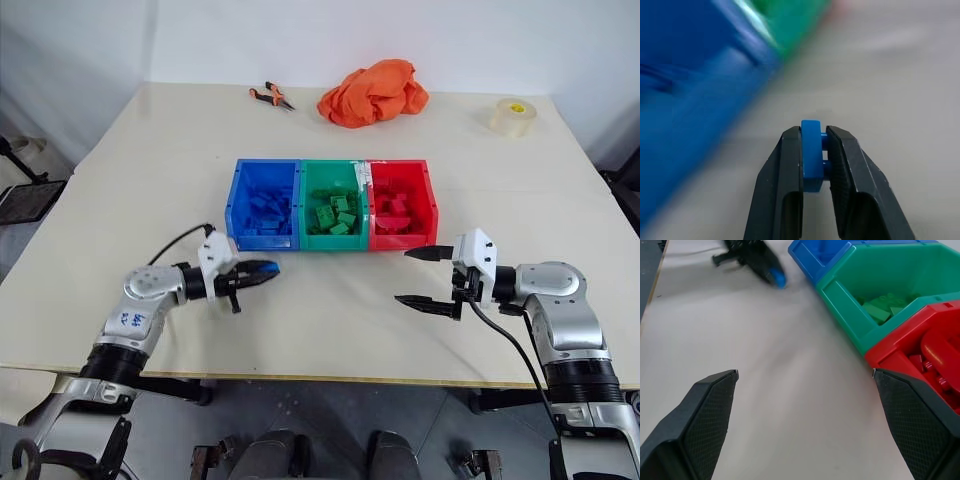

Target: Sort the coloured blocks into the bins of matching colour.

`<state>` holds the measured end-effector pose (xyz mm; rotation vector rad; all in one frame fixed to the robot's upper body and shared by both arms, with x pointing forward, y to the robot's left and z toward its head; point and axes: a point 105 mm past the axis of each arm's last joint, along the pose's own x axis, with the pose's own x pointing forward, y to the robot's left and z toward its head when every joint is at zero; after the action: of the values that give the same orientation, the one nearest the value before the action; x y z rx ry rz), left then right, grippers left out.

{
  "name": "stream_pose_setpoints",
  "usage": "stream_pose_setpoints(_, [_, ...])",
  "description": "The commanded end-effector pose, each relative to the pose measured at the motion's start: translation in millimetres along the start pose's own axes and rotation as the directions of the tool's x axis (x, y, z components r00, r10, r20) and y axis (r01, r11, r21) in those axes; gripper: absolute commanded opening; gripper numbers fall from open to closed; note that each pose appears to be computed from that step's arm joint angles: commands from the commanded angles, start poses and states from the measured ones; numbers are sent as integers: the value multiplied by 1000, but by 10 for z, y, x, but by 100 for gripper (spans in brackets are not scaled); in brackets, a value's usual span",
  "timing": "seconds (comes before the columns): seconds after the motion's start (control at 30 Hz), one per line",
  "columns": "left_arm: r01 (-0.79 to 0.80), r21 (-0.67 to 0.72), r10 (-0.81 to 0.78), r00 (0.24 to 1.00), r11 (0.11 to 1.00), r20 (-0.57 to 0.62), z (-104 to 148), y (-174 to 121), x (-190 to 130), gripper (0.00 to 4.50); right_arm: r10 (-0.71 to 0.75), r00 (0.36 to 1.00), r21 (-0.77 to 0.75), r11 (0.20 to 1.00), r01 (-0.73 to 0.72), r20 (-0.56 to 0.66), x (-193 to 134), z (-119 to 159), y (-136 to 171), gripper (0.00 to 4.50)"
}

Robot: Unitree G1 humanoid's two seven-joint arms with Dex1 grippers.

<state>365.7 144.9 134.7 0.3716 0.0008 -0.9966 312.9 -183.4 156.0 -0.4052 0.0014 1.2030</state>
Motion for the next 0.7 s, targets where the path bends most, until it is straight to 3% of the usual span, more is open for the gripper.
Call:
stream_pose_setpoints(0.03, [-119,65,112,989,991,101,377,286,-5,39,-21,999,-38,999,22,32,-25,112,-16,450])
stream_pose_setpoints(0.3, [-217,60,208,971,974,121,521,615,211,39,-37,999,-40,998,38,41,-11,110,-8,450])
stream_pose_setpoints(0.4, [-217,49,212,972,975,103,481,643,279,132,-41,998,-41,998,43,43,-10,111,0,450])
stream_pose_setpoints(0.53, [-159,71,144,972,985,188,635,567,307,260,-52,998,-40,998,54,43,-40,106,20,450])
stream_pose_setpoints(0.7, [-91,29,80,963,995,259,758,494,83,414,-62,997,-41,997,63,38,-74,92,22,450])
